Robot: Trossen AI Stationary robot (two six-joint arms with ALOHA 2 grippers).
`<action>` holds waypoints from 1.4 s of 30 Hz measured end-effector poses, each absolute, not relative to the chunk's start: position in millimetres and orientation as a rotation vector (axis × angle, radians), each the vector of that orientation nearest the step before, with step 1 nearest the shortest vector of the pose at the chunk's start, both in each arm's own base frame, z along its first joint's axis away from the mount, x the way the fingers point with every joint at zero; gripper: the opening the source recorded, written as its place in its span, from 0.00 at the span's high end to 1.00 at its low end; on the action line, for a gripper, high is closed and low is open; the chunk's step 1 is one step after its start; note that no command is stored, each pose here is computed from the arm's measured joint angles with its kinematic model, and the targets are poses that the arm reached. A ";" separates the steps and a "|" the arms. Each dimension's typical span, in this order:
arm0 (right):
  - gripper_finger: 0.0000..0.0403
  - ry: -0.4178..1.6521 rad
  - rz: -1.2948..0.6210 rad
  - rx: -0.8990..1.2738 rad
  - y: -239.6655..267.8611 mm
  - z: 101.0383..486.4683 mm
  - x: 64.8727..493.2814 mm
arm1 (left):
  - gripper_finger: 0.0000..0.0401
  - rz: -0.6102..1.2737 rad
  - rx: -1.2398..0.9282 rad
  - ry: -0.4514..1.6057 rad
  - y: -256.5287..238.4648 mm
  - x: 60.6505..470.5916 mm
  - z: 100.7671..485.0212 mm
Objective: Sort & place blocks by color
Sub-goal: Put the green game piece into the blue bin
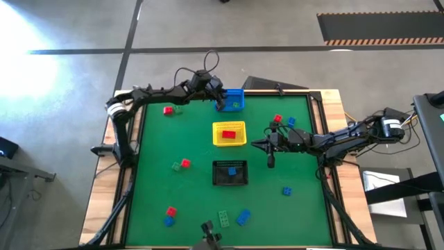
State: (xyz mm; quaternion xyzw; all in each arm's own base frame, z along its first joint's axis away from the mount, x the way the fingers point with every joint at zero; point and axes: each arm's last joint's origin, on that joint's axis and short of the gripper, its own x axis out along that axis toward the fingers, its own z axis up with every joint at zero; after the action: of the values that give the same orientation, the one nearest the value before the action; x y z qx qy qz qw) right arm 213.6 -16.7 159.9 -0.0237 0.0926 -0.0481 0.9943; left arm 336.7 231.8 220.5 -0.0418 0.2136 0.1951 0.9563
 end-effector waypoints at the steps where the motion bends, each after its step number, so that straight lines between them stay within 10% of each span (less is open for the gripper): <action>1: 0.98 0.183 -0.096 -0.053 -16.4 159.5 209.6 | 0.77 0.374 -0.078 0.412 225.0 332.3 222.3; 12: 0.98 0.004 -0.102 -0.060 -12.2 157.8 153.3 | 0.99 0.177 0.018 0.169 136.8 272.5 224.6; 42: 0.98 -0.003 -0.101 -0.026 -11.6 163.1 145.4 | 0.99 0.075 0.014 -0.013 77.9 217.2 200.3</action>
State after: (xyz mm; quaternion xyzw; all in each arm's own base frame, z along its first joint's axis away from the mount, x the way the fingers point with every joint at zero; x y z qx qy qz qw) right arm 145.4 -11.6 163.1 -0.0131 -0.0016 -0.0506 0.9986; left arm 217.2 77.9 200.3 0.0072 -0.0067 0.0377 0.9992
